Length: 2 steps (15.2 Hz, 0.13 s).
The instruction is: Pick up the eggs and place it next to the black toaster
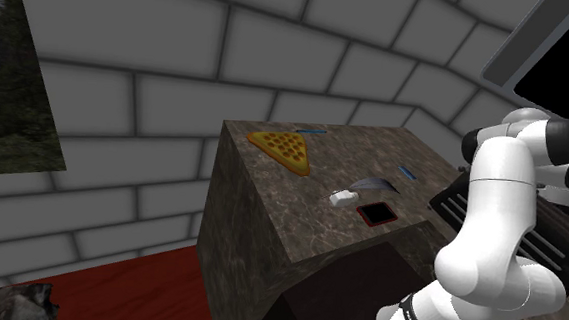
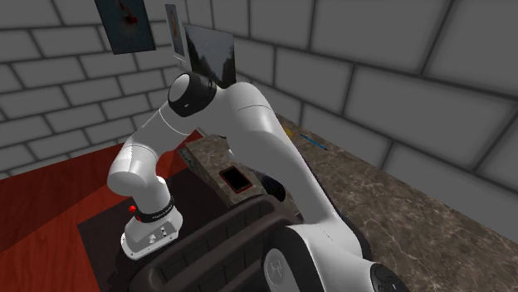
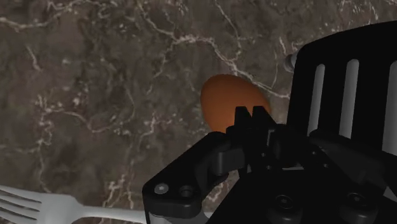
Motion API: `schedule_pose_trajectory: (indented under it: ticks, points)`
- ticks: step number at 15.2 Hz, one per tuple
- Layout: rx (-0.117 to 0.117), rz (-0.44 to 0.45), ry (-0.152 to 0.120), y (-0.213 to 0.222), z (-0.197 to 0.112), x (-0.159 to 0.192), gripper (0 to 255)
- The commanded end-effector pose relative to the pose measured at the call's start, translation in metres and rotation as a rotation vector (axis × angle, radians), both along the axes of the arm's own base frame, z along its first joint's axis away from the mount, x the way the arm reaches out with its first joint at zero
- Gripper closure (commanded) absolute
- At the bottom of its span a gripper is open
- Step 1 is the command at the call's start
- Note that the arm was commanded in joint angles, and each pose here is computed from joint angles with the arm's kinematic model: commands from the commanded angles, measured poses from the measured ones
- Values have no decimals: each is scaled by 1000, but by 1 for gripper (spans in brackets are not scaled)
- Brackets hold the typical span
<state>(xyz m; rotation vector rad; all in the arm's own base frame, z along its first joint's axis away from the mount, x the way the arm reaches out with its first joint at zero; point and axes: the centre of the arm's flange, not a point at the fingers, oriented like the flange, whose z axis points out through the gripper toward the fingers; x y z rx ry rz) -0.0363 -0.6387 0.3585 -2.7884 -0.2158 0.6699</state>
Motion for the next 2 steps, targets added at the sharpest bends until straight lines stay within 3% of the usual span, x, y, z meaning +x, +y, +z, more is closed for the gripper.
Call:
schedule_pose_trajectory:
  ticks: [1, 2]
  points:
    - [2, -1, 0, 1, 10, 0, 255]
    - [2, -1, 0, 1, 15, 0, 255]
